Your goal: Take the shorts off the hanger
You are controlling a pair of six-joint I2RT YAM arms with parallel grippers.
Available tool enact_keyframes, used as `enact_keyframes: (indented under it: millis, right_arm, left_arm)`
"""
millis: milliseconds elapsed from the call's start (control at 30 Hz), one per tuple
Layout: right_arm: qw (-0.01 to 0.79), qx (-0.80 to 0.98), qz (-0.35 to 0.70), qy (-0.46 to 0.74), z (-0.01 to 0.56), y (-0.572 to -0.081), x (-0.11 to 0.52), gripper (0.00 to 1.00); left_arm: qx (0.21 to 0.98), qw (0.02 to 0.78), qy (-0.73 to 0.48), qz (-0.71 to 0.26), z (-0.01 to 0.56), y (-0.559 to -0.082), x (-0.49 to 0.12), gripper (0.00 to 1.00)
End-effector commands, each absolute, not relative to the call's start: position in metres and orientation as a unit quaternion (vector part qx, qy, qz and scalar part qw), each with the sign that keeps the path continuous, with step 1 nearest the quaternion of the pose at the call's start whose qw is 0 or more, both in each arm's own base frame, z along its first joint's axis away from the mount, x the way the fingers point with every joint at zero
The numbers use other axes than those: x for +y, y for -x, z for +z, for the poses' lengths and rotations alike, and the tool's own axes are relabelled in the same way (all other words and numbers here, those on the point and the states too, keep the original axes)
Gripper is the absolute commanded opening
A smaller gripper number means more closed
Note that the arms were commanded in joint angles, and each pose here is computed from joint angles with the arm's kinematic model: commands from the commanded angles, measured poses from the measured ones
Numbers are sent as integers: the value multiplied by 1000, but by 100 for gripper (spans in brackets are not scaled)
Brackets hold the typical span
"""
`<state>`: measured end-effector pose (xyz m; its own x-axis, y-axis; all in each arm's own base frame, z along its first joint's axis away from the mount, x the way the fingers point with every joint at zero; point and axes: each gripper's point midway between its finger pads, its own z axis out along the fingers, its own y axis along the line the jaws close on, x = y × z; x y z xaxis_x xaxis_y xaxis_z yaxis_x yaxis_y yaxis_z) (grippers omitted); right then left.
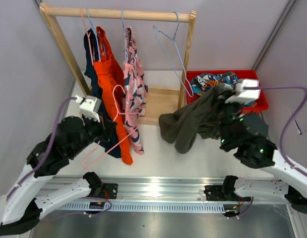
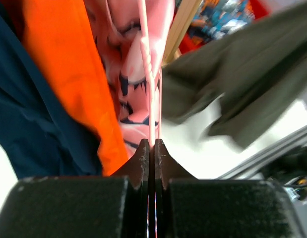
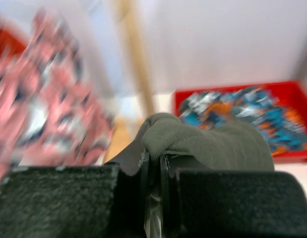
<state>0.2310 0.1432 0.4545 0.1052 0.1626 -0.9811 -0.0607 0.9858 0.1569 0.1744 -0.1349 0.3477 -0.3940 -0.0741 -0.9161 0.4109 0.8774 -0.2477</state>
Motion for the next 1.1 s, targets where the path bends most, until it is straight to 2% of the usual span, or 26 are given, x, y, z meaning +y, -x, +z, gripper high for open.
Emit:
enact_keyframes:
  millis: [0,133,267,333,367,500,567,600,633,700,833,867,900,933,967,1067]
  right_arm:
    - [778,619,53,-87,514,-240,97,0]
    - [800,595,12,-81,550,-276,80,0]
    - [804,589,-28,-77,571,-340,60,0]
    - [819,564,-20,-101,598,-350,43,0]
    - [817,570,-13,-85,596,-373,48,0]
    - [846,520,-12,-120,644,-409,-1,0]
    - [848,514,0,-131,650,-429,-8,0]
    - [837,530,-8,-131,632,-464,-14,0]
    - [852,506,-3,-135,654,-459,-17,0]
    - [844,519,-7,-138,635,-493,-22,0]
    - [826,542,-1,-157,606,-508,-31,0]
    - [803,574,2,-163,562,-529,-29,0]
    - [798,581,6,-161,547,-530,-27,0]
    - [819,551,19,-158,563,-512,-25,0]
    - [791,589,14,-162,509,-526,-25,0]
    - [775,606,21,-176,472,-519,-25,0]
  left_arm:
    - [788,571,-95,-208,332,-186,-132,0]
    - [782,579,-93,-211,310,-186,-131,0]
    - [769,589,-89,-231,304,-185,-134,0]
    - [772,582,-92,-239,293,-183,-138,0]
    - [774,580,-92,-239,288,-183,-138,0]
    - [777,571,-95,-247,274,-180,-141,0]
    - [778,569,-97,-248,273,-179,-142,0]
    - [777,570,-99,-249,274,-180,-143,0]
    - [777,571,-103,-246,274,-180,-143,0]
    - [777,571,-110,-243,274,-181,-144,0]
    - [777,569,-115,-242,283,-187,-151,0]
    - [777,570,-114,-241,286,-189,-152,0]
    - [771,577,-112,-245,302,-192,-155,0]
    - [768,580,-113,-248,310,-193,-158,0]
    - [766,580,-117,-250,315,-195,-161,0]
    - [748,597,-122,-262,360,-204,-173,0]
